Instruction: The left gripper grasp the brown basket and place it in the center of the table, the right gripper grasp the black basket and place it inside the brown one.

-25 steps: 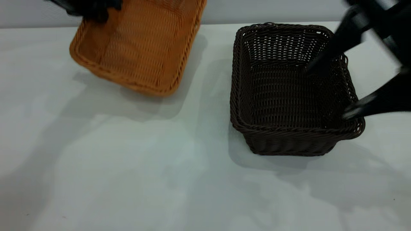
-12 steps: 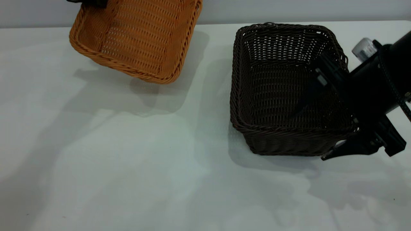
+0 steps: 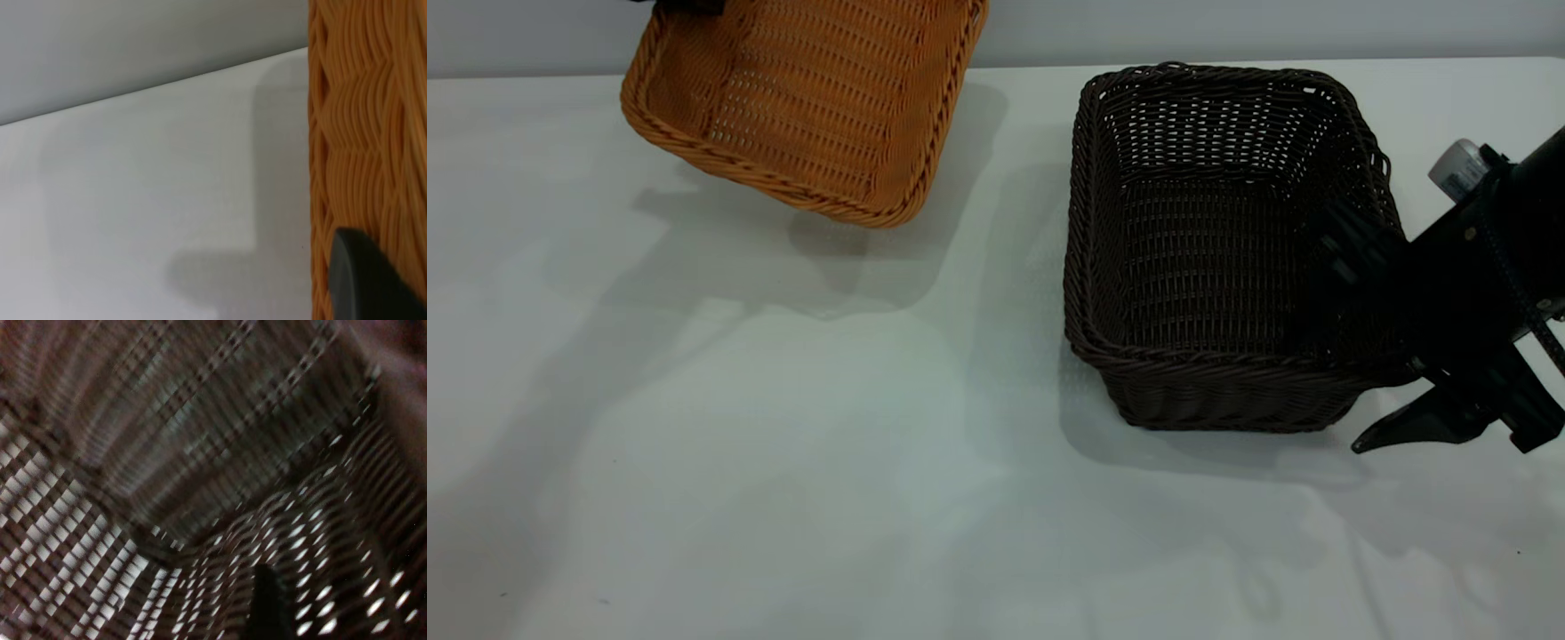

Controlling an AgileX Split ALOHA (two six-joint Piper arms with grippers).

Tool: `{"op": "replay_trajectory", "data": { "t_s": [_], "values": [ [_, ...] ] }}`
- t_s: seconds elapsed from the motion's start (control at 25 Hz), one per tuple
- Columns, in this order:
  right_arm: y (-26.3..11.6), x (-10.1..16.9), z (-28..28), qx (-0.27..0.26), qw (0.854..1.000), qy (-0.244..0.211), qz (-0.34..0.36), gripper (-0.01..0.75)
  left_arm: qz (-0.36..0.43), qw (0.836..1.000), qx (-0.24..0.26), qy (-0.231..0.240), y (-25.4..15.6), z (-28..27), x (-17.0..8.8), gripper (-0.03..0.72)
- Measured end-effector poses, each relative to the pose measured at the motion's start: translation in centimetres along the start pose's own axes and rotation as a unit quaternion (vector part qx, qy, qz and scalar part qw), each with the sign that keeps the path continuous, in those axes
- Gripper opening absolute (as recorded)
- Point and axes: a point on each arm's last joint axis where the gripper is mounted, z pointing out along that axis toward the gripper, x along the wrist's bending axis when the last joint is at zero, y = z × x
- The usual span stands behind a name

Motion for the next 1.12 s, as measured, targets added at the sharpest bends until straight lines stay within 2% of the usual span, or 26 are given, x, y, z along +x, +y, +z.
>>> {"op": "replay_trajectory", "data": {
  "t_s": [0.2,0.32,0.48,0.64,0.88,1.0,1.12],
  "values": [
    [0.5,-0.2,0.1,-0.027,0.999,-0.010,0.014,0.231,0.010,1.000,0.000,0.000,0.0,0.0,0.0,0.078],
    [1.1,-0.1,0.0,-0.050,0.999,-0.013,0.003,0.135,0.011,1.000,0.000,0.000,0.0,0.0,0.0,0.078],
    [2.3,-0.6,-0.5,-0.056,0.998,-0.011,-0.026,0.120,0.021,1.000,0.000,0.001,0.0,0.0,0.0,0.078],
    [5.6,-1.9,-1.9,-0.074,0.996,0.000,-0.054,0.112,0.040,0.999,0.020,0.004,-0.2,-0.3,0.1,0.078],
    [11.9,-3.5,-7.4,-0.167,0.979,0.031,-0.112,0.109,0.097,0.991,0.088,0.007,-0.3,-2.0,0.3,0.078],
    [13.9,-3.2,-10.7,-0.196,0.967,0.077,-0.141,0.109,0.157,0.980,0.119,-0.007,-0.1,-3.1,-0.9,0.078],
    [14.9,-2.5,-13.5,-0.205,0.954,0.122,-0.180,0.109,0.226,0.959,0.161,-0.057,-0.7,-3.7,-3.6,0.078]
  ]
}}
